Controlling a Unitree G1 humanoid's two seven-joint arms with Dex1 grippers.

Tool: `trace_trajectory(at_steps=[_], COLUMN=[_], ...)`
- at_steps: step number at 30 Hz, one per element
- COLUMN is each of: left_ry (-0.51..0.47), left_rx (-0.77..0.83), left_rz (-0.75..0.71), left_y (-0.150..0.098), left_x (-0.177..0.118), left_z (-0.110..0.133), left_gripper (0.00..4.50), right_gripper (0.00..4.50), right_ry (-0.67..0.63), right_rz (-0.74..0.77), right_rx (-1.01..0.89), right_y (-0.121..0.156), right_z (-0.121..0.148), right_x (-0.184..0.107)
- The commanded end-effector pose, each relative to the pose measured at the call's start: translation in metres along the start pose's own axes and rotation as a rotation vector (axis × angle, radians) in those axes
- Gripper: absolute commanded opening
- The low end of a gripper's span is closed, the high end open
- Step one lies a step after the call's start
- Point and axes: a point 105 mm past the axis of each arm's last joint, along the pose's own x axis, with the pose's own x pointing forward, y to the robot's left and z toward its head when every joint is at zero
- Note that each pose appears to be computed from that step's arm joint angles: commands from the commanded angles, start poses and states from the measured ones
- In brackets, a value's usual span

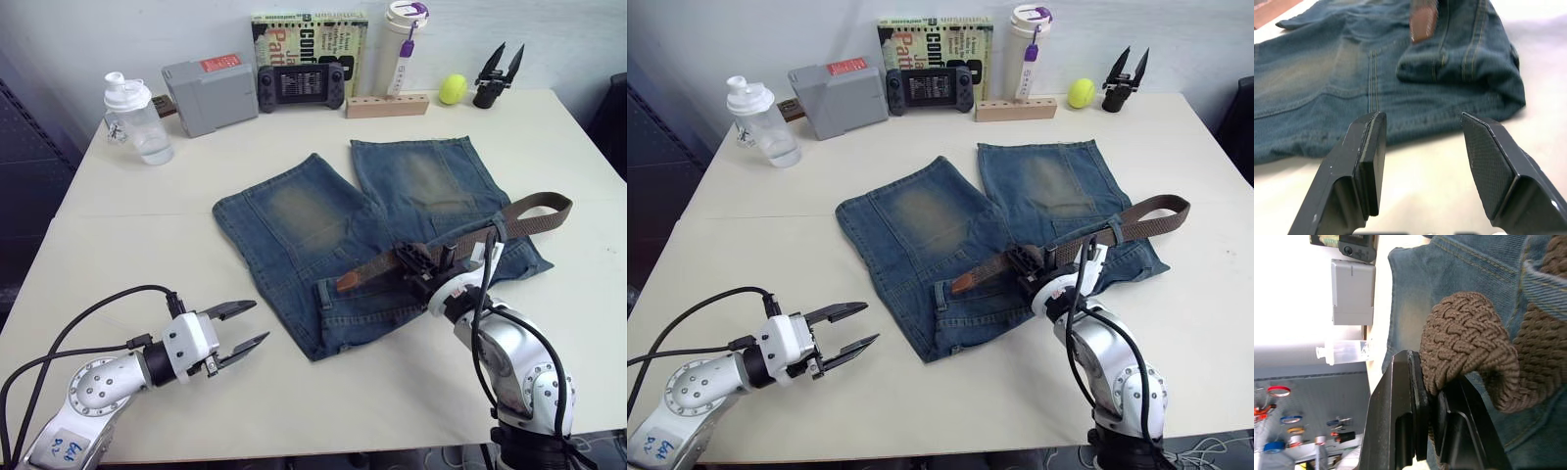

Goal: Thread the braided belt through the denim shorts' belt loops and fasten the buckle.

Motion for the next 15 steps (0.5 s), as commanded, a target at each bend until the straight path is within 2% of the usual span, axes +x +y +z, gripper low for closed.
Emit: trace_trajectory(at_steps=[1,15], left_ry=[-0.048,-0.023], left_rx=[-0.026,-0.012], left_rz=[-0.031,-0.039], left_y=[-0.003,-0.003], left_x=[0.002,0.000], left_z=[0.015,0.011], left_gripper=[2.72,2.72], right_gripper=[0.00,0.00], right_ry=[-0.004,0.069], right_rz=[0.048,0.054], right_rx=[-0.041,-0.174], right_y=[0.009,0.004], right_z=[-0.004,-0.030], right_x=[-0.002,0.013])
